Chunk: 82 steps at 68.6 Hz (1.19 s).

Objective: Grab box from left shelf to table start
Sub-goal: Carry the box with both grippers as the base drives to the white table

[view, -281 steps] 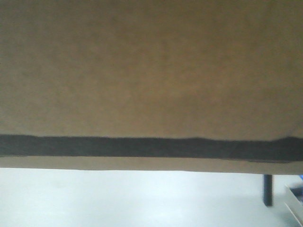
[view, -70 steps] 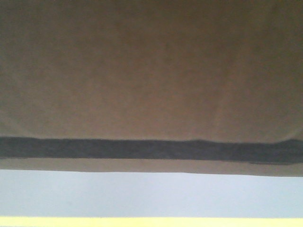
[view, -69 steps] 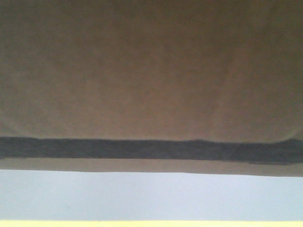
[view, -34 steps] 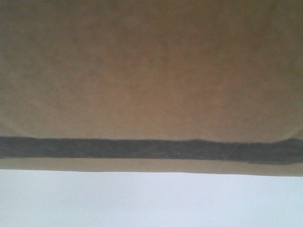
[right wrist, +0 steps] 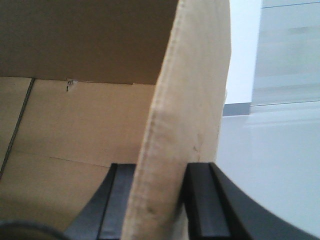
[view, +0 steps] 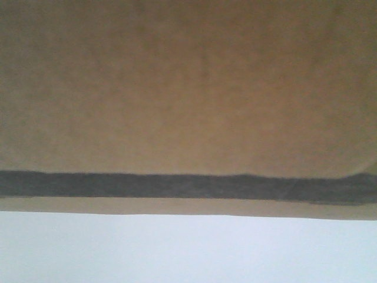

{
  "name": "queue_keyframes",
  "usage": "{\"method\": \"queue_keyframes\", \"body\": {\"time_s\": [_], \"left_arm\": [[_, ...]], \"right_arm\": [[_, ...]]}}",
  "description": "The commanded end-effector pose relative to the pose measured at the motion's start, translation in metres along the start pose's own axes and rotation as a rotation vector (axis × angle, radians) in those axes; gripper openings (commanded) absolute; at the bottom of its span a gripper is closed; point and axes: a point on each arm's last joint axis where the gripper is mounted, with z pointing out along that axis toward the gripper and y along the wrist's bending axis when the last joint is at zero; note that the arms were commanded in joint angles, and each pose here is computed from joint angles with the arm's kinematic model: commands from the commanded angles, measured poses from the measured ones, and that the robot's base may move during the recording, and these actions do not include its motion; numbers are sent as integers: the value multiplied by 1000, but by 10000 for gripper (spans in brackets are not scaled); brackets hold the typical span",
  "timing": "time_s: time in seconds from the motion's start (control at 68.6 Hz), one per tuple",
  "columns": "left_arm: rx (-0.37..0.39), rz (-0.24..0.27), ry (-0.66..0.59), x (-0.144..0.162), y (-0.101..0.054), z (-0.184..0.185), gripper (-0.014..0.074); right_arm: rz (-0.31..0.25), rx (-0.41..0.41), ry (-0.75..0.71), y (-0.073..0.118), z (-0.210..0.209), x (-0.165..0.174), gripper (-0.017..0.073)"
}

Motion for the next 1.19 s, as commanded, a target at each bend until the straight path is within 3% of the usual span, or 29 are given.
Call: {"method": "queue_keyframes", "body": {"time_s": [0.0,1.18], "left_arm": [[160,-74,-212,-24,-13,-14,-99],[159,-74,-211,-24,-13,-14,-99]], "right_arm": [[-41,39,-140,-2,0,-19,58],[-41,39,-139,-2,0,-19,58]]}}
